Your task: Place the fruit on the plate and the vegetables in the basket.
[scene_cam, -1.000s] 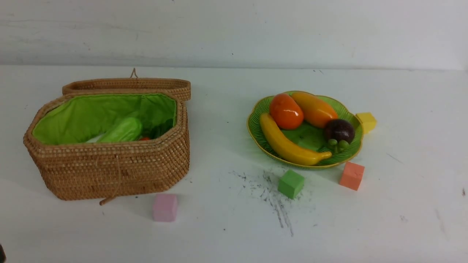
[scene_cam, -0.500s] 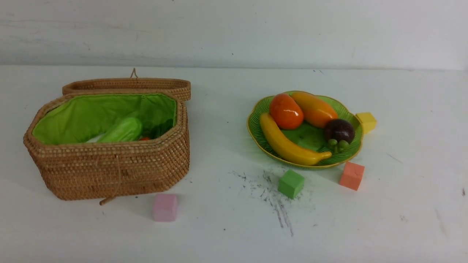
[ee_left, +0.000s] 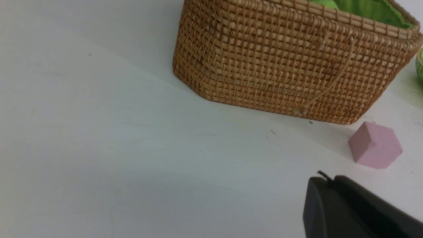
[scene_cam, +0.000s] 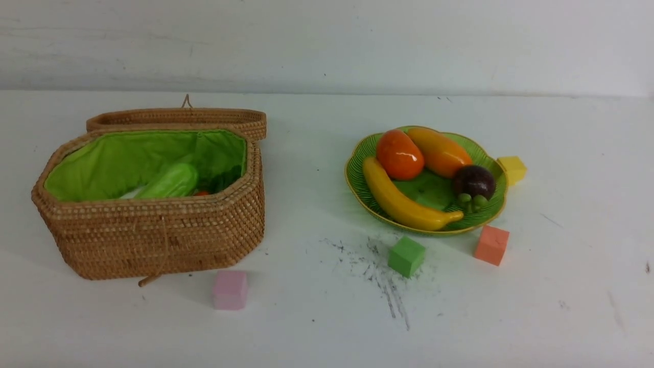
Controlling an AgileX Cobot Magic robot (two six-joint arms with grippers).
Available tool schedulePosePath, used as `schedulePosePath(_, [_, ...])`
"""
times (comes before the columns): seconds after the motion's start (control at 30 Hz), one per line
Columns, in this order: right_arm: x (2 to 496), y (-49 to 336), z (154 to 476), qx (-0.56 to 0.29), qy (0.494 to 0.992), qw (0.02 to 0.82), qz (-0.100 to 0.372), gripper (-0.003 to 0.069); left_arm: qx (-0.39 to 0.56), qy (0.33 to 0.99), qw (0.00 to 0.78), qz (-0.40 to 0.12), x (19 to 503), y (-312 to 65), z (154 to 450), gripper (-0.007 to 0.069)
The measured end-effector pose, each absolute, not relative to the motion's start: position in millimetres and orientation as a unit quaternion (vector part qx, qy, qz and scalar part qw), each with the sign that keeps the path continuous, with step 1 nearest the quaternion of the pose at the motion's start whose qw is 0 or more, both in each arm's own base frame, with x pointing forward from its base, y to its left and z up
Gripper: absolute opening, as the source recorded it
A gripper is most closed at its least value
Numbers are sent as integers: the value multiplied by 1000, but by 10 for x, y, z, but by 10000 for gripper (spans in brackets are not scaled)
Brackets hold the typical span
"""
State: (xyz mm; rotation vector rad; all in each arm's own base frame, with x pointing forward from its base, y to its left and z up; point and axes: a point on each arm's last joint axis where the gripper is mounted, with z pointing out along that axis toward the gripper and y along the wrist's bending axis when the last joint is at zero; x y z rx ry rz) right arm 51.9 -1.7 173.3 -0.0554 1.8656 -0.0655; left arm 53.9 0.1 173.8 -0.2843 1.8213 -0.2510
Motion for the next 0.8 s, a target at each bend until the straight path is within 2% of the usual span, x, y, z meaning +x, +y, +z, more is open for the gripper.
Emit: schedulePosePath(0.8, [519, -17, 1732, -24, 803, 594, -28, 240, -118, 798, 583, -92, 528, 14, 1702, 22])
